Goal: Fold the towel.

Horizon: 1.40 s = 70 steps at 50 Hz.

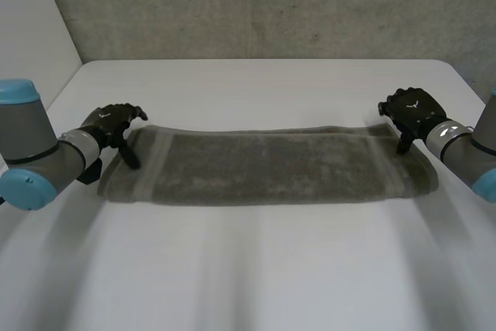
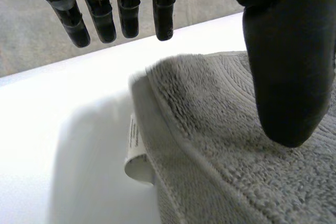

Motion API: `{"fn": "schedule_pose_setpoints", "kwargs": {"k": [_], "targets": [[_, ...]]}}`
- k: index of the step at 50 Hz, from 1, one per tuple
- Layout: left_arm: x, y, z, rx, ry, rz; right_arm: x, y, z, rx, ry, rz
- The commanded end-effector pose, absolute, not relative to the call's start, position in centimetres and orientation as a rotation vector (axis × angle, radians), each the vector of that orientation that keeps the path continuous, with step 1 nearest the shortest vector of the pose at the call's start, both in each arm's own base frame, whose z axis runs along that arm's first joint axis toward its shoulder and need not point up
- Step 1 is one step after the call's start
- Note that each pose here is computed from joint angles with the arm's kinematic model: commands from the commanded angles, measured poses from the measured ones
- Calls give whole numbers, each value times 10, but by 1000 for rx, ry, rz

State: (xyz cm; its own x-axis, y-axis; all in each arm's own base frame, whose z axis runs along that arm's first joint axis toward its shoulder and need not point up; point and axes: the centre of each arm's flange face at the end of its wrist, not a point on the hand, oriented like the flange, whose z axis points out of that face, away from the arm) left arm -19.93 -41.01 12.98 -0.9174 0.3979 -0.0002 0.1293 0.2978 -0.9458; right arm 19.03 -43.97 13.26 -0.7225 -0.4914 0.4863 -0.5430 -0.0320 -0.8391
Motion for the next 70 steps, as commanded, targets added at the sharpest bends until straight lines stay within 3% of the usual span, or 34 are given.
{"fn": "schedule_pose_setpoints", "kwargs": {"k": [1, 12, 21, 28, 36, 47, 70], "targets": [[-198, -407, 147, -465, -2329, 1717, 192, -433, 149, 1135, -2145, 1951], [-196, -379, 182, -461, -2295, 1771, 186, -405, 216, 926, -2083, 2224], [-197, -344, 196, -474, -2250, 1812, 183, -361, 228, 928, -2167, 2167], [-194, -325, 184, -473, -2268, 1788, 180, -324, 206, 976, -2382, 1949], [-192, -314, 187, -471, -2261, 1796, 160, -314, 171, 1045, -2419, 1764], [-193, -309, 183, -477, -2259, 1791, 149, -328, 133, 1105, -2403, 1716], [-193, -306, 180, -477, -2267, 1780, 151, -351, 105, 1117, -2315, 1788]]}}
